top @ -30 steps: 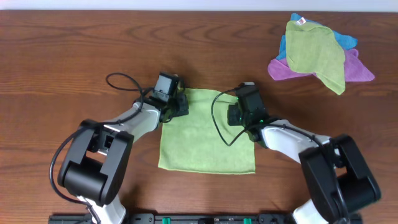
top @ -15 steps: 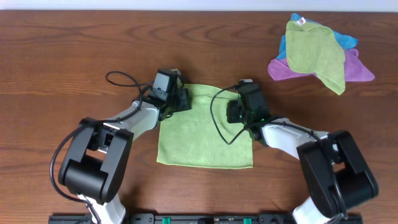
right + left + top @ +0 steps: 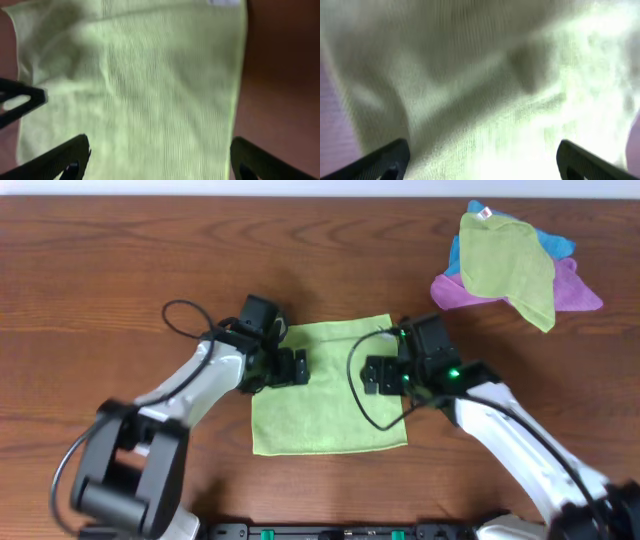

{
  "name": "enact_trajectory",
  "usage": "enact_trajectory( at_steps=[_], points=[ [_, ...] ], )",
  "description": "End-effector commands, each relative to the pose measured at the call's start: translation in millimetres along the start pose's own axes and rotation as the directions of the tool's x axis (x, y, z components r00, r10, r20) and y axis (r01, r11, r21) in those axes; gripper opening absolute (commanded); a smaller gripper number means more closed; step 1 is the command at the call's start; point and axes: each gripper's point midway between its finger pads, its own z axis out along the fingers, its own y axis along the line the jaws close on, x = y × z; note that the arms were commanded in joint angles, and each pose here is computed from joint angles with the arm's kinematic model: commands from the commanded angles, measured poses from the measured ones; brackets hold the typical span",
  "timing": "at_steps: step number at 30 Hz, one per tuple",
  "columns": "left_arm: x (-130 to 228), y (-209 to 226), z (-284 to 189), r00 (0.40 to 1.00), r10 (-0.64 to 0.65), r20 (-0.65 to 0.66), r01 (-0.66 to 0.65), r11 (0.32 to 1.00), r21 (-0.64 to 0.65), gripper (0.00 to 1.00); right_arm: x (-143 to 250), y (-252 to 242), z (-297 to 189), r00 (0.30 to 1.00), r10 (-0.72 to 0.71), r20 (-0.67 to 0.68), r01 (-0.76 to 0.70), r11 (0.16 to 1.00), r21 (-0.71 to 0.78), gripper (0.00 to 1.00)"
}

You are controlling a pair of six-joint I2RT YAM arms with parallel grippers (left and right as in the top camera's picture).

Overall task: Fold the cloth
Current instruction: 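Move both grippers to the cloth's near corners and grasp them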

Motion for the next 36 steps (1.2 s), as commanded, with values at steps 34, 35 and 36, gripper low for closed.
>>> enact_trajectory(
  at_steps=[34, 35, 36],
  points=[
    [125, 53, 1, 0.995, -0.024, -0.093, 0.01, 0.989, -0.146, 0.95, 92, -28, -5, 0.976, 0.201, -0.079, -0.205, 0.978, -0.039, 0.87],
    [119, 53, 1, 0.997, -0.031, -0.067, 0.021, 0.989, -0.147, 0.95, 92, -27, -5, 0.977, 0.201, -0.076, -0.205, 0.978, -0.041, 0.86],
    [115, 54, 2, 0.998, -0.038, -0.046, 0.031, 0.988, -0.154, 0.95, 91, -27, -4, 0.977, 0.2, -0.074, -0.204, 0.978, -0.042, 0.86]
  ],
)
